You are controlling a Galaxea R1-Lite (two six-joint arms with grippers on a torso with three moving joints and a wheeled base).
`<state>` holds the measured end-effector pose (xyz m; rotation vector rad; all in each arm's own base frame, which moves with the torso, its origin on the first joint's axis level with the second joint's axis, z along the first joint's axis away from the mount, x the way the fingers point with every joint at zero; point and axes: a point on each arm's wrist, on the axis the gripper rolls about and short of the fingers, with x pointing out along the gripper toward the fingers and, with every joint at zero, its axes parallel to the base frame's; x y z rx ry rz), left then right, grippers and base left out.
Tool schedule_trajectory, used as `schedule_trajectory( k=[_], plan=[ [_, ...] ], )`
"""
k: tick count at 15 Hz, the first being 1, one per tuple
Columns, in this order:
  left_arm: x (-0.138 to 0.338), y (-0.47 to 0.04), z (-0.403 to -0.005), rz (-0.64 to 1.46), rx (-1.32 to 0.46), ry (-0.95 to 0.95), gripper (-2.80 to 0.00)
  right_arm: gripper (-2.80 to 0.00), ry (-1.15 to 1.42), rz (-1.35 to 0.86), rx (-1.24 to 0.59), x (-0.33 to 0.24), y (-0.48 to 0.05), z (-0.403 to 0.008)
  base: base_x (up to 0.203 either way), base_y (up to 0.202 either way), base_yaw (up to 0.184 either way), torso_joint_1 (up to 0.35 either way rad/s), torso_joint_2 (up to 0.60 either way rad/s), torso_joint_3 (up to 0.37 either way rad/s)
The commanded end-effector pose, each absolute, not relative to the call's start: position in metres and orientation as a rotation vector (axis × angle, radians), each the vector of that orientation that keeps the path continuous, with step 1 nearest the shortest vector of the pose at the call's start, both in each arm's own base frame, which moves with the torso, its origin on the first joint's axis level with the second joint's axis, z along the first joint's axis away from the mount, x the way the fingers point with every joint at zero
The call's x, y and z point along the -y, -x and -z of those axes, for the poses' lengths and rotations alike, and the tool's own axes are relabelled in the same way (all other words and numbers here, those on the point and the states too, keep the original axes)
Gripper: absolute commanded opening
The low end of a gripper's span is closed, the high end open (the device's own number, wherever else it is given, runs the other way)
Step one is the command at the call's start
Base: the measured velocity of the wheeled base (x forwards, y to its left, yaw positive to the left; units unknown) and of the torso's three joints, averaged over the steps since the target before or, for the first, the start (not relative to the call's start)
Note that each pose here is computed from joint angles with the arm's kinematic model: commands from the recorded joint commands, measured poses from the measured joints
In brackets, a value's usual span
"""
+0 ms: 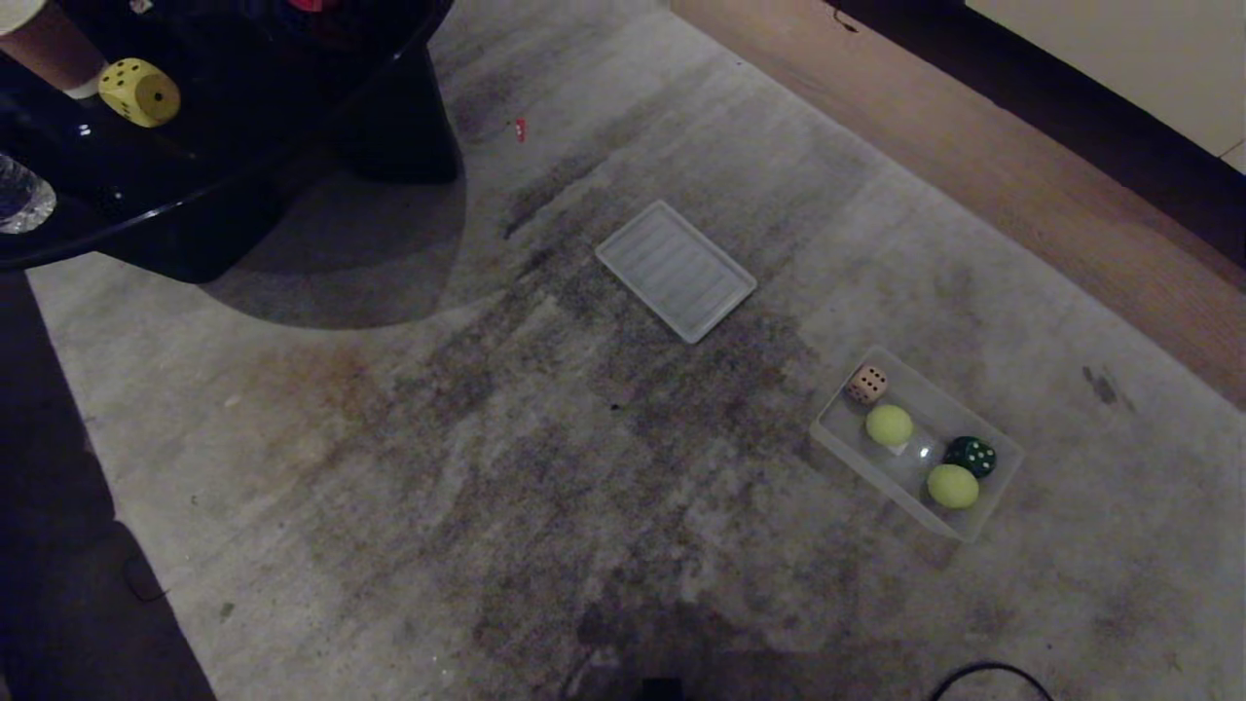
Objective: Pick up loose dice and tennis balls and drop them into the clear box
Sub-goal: Pick up toys out of the box
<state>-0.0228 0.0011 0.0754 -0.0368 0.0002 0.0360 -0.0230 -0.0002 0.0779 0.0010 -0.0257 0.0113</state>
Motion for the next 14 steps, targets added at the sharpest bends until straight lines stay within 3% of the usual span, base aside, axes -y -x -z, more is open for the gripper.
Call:
schedule_trajectory(
  k=[1, 14],
  plan=[
    [-0.0011, 0.0226, -0.0751, -0.037, -0.002, 0.037, -2.80, -2.80, -0.002, -0.011, 0.015, 0.0002, 0.0221, -0.0754, 0.000, 0.000, 0.000, 0.001, 0.01, 0.204],
    [-0.0011, 0.0226, -0.0751, -0.037, -0.002, 0.039, -2.80, -2.80, -0.002, -0.011, 0.015, 0.0002, 0.0221, -0.0754, 0.000, 0.000, 0.000, 0.002, 0.00, 0.201]
  ],
)
